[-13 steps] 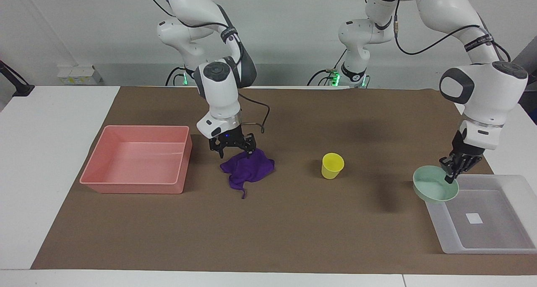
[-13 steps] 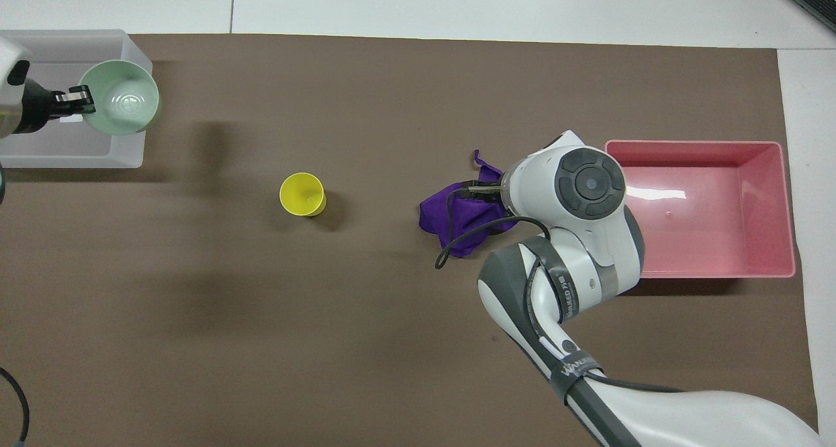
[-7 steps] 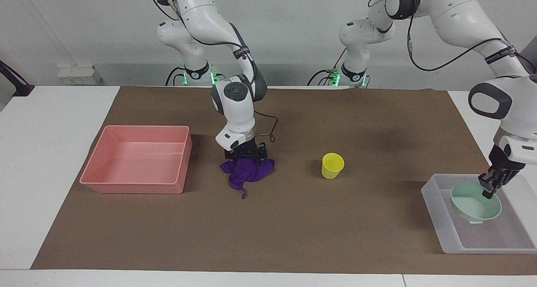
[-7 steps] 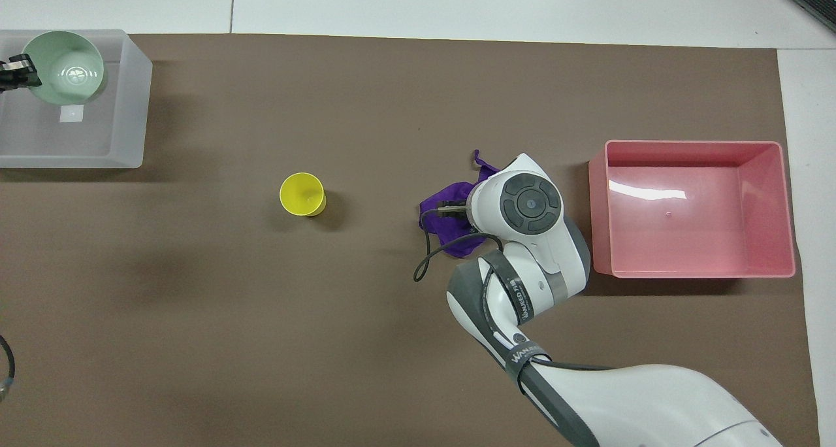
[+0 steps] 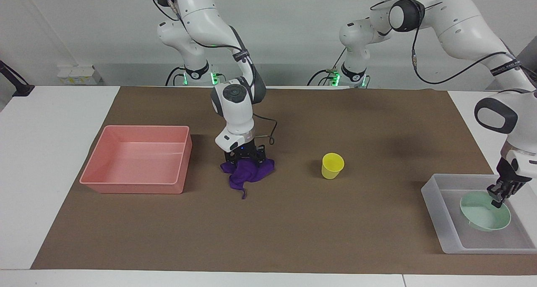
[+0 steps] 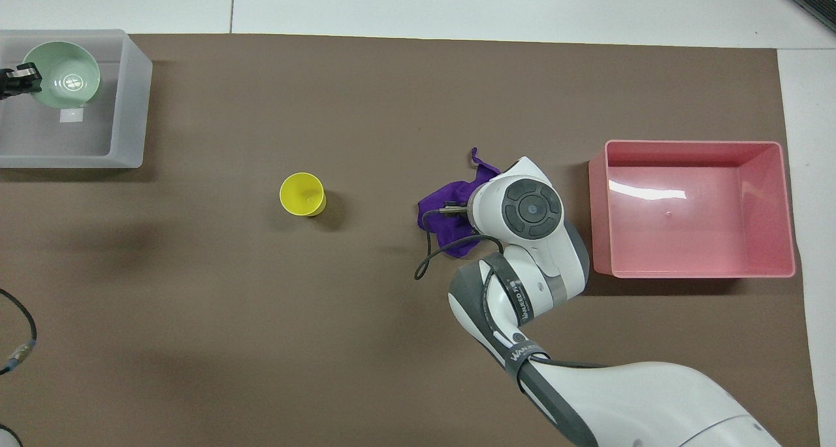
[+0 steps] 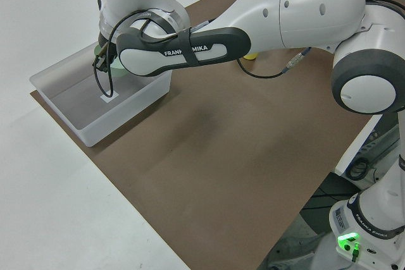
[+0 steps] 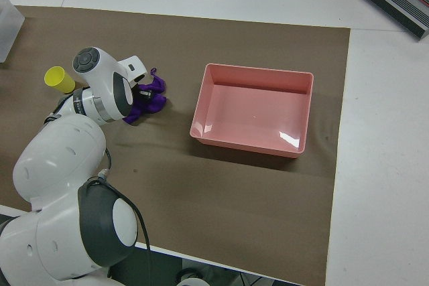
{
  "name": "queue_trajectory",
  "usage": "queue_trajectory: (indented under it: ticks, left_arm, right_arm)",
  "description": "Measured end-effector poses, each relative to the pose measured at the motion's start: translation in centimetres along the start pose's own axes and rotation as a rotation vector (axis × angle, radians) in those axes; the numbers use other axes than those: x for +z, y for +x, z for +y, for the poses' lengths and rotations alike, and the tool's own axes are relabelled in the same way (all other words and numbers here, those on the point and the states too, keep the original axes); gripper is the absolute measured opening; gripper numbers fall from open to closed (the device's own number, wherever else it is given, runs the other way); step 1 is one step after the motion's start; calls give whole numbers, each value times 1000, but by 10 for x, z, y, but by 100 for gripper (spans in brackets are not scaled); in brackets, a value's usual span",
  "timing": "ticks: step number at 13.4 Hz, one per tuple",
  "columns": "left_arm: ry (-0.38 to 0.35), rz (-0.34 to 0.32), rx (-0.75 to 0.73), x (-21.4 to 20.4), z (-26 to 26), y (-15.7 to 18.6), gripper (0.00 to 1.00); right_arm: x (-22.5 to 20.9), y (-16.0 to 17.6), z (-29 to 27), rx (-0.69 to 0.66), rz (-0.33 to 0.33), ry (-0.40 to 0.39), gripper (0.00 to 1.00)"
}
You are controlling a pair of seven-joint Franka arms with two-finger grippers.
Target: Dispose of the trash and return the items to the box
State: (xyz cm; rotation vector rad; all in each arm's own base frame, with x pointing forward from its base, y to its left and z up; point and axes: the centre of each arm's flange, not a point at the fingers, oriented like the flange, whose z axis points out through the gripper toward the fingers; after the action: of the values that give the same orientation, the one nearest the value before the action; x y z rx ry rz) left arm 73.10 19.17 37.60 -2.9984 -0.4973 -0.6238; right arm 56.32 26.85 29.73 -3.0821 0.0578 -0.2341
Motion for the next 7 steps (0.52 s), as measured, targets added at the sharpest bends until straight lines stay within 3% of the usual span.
queue_trajectory:
  ticks: [2, 4, 5, 7]
  left_arm:
    - [5, -18, -2, 13, -4, -10, 3]
    - [1, -30, 6, 18, 2, -15, 19]
    - [0, -28, 13, 16, 5, -15, 19]
    - [0, -24, 27, 10, 11, -12, 33]
  right_arm:
    - [-8, 0, 3, 2, -27, -16, 16]
    - [-33, 5, 6, 8, -33, -22, 13]
    - [-52, 8, 9, 15, -31, -21, 11]
    - [-95, 17, 24, 36, -13, -22, 11]
